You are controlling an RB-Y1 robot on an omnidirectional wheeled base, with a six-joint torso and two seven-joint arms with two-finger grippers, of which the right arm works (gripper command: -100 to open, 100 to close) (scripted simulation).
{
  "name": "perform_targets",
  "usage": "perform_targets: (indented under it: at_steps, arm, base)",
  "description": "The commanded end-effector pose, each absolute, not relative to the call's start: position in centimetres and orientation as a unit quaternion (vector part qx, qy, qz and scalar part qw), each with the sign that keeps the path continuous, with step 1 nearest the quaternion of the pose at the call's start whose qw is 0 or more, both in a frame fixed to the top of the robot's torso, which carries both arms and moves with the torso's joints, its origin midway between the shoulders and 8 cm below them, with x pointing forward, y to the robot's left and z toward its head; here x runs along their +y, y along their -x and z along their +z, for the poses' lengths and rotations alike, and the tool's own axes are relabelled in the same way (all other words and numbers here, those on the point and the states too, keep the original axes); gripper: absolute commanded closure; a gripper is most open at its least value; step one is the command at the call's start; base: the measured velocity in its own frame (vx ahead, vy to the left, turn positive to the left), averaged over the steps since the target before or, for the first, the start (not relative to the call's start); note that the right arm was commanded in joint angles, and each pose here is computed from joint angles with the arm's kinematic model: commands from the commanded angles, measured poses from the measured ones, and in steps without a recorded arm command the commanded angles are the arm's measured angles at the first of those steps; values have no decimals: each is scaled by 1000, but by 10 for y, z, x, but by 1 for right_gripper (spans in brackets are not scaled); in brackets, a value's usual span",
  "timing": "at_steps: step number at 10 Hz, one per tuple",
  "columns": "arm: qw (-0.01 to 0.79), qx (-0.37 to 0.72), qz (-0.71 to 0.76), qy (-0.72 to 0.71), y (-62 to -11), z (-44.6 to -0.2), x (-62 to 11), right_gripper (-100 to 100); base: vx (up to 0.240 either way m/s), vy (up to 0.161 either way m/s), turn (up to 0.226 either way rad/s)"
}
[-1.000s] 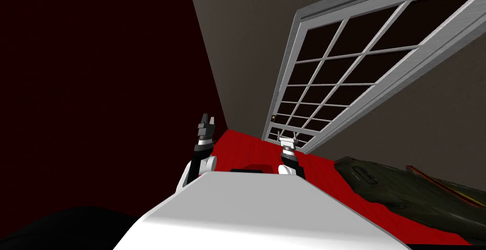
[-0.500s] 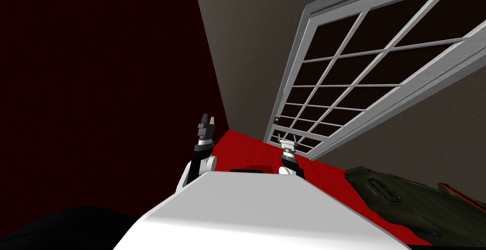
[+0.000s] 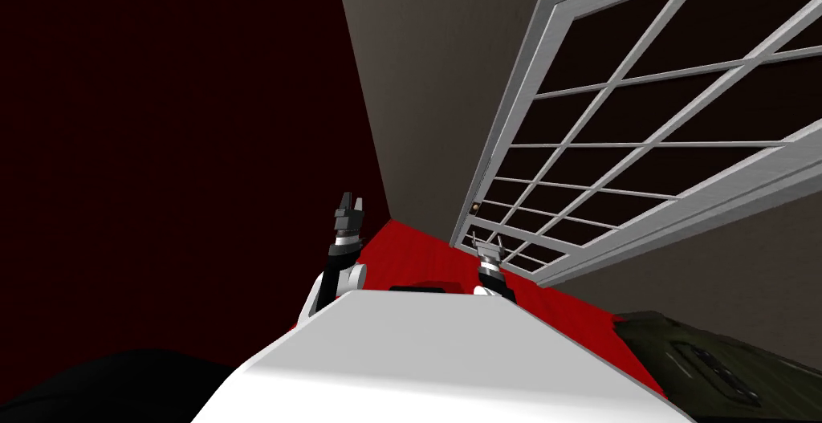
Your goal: Pull the door open
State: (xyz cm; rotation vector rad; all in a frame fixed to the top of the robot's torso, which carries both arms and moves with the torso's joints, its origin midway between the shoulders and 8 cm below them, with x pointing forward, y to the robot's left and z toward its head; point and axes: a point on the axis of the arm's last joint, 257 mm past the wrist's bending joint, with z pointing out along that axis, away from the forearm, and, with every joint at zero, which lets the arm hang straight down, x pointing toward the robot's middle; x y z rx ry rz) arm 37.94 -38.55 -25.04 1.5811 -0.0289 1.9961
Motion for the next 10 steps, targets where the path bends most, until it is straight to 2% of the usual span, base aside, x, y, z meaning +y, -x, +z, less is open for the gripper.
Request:
perform_targets:
  at_steps: [1,10]
  arm:
    - [281,-28,745,-605,-376,-266,-392,-100]
    - [242,-118,712,-649,-347,-336,-442,-100]
  base:
    - [100,-49,95]
    - [83,-51,113]
